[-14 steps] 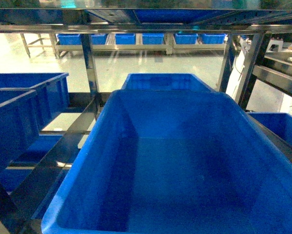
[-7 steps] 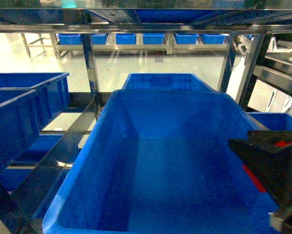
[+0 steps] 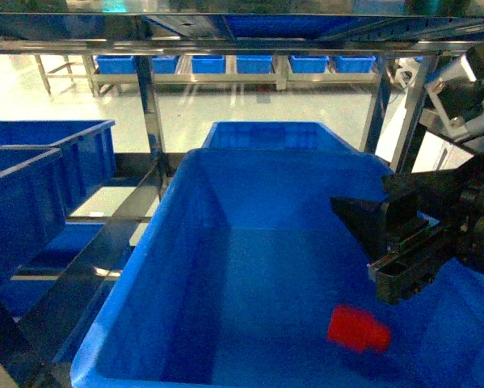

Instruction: Pick red block from blue box to shelf

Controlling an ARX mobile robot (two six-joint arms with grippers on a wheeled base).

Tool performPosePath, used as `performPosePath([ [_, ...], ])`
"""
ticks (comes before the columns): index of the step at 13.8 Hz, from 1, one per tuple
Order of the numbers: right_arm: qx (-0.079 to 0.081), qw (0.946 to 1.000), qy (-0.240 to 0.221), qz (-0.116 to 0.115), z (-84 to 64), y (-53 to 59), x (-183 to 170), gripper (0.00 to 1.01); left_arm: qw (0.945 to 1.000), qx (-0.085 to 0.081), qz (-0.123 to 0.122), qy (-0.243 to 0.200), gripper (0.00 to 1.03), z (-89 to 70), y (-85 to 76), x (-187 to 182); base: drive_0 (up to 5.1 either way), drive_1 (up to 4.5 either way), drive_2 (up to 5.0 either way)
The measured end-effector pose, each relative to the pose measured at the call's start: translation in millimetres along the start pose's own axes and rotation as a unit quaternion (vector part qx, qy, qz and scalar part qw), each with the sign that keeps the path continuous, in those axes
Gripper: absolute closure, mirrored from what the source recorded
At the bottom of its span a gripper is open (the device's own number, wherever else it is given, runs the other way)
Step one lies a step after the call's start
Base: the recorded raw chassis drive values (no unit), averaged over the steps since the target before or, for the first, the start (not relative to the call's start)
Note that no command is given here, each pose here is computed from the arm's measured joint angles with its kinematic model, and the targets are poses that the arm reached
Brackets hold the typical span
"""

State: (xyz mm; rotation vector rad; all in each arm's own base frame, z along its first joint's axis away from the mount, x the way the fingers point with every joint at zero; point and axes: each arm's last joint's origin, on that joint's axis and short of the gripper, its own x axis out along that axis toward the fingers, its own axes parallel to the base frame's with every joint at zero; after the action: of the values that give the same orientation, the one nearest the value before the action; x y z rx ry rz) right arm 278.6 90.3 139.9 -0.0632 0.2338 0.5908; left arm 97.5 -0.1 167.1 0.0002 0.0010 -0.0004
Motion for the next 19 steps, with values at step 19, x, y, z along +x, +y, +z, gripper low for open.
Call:
performPosePath([
  [19,-0.004,0.9511,-0.108,-0.289,-1.7,31.9,-181.7,0.28,1.0,0.0,0.0,0.0,0.05,0.0,0.0,0.0,0.0,0.0,0.0],
])
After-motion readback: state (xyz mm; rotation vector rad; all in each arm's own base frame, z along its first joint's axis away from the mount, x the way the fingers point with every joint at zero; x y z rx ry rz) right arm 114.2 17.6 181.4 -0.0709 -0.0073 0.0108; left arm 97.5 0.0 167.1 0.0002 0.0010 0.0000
